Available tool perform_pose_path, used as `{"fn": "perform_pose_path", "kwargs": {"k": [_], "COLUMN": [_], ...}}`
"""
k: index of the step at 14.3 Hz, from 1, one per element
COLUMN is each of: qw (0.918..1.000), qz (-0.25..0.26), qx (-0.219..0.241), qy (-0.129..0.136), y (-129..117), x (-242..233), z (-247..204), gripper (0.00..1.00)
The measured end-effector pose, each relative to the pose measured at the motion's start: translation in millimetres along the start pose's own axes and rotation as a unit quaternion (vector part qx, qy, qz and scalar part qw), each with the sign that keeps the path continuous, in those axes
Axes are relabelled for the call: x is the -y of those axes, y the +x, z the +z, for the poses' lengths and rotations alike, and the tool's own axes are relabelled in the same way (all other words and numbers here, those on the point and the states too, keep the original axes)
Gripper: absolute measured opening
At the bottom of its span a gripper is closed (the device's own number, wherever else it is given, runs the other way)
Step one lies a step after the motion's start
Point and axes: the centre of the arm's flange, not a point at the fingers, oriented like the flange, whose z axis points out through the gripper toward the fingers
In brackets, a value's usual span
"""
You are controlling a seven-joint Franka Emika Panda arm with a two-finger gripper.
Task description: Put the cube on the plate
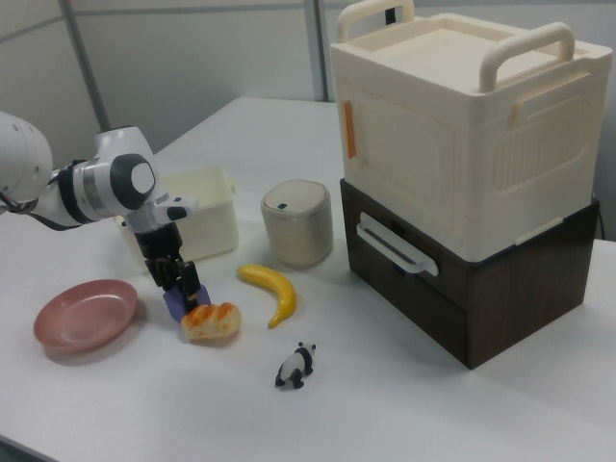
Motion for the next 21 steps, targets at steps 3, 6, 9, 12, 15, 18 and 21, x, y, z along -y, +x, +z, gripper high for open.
{"fn": "perform_pose_path", "kwargs": {"k": [3,6,9,12,15,18,21], "qw": [0.9999,0.9995,0.999,0.999,0.9991,0.9992,0.9994], "qz": [-0.013,-0.031,-0.042,-0.043,-0.04,-0.038,-0.033], "qx": [-0.006,-0.009,-0.008,-0.008,-0.007,-0.006,-0.005], "qy": [0.004,-0.001,-0.01,-0.01,-0.01,-0.01,-0.01], "y": [-5,-17,-28,-30,-28,-27,-23], "x": [10,21,27,27,24,21,16], "z": [-8,-26,-40,-42,-41,-40,-39], "gripper": [0.57,0.57,0.57,0.57,0.57,0.57,0.57]}}
